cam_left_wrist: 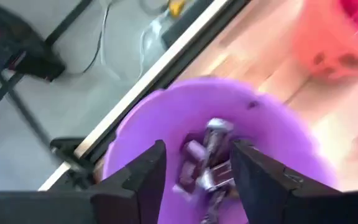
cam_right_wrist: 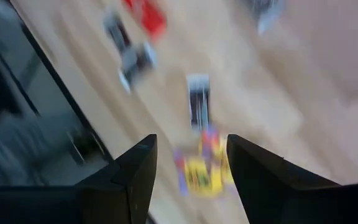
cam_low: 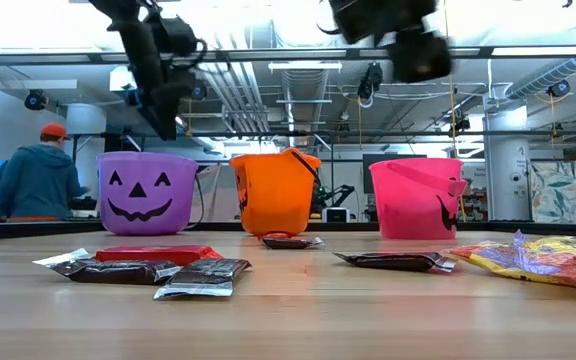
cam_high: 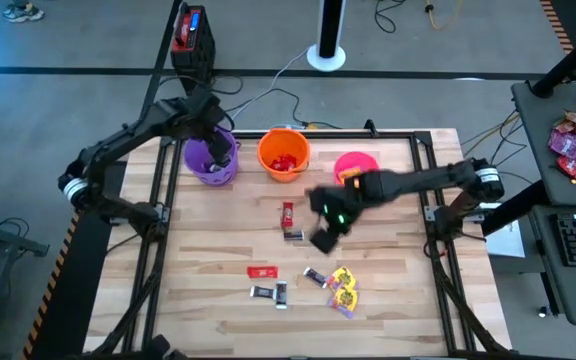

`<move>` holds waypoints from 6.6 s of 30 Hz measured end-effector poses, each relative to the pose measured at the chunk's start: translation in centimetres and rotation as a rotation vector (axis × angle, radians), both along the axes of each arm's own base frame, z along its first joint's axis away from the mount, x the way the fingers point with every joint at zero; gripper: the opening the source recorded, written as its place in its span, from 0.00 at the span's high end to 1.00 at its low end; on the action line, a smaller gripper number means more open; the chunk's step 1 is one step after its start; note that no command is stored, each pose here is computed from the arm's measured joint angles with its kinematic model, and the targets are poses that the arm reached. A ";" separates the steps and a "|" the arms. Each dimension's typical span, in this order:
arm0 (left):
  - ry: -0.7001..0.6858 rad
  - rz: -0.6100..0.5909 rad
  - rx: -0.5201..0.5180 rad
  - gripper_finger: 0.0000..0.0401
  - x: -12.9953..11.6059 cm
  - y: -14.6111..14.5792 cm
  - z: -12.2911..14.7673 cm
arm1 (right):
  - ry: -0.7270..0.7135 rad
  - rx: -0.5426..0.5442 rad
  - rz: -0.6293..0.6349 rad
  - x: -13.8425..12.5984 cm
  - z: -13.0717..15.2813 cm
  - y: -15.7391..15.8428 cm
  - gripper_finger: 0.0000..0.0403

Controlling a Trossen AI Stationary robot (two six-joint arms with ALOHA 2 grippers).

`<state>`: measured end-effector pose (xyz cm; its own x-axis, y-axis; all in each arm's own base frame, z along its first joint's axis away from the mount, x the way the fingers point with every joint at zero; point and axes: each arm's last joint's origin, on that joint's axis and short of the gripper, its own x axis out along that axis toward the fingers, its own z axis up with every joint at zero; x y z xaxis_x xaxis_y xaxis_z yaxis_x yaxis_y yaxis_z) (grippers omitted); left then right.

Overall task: Sort candy by brand, put in halloween buckets
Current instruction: Put the yellow candy into the pink bucket, then put the black candy into the violet bucket

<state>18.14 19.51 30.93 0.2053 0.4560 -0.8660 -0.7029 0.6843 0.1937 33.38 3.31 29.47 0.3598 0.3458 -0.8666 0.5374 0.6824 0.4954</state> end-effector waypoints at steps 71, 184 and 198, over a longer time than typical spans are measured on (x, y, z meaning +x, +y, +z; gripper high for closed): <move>-0.586 -0.195 0.118 0.59 -1.3 -8.1 5.6 | -0.109 -0.646 -0.498 -3.3 1.9 -4.9 0.97; -0.855 -0.780 -0.392 0.59 -1.0 -12.6 3.0 | -0.584 -0.876 0.106 2.0 -1.4 2.4 0.97; -1.332 -0.672 -0.268 0.59 1.3 -11.7 -0.4 | -0.742 -1.126 0.002 5.9 5.9 -2.9 0.97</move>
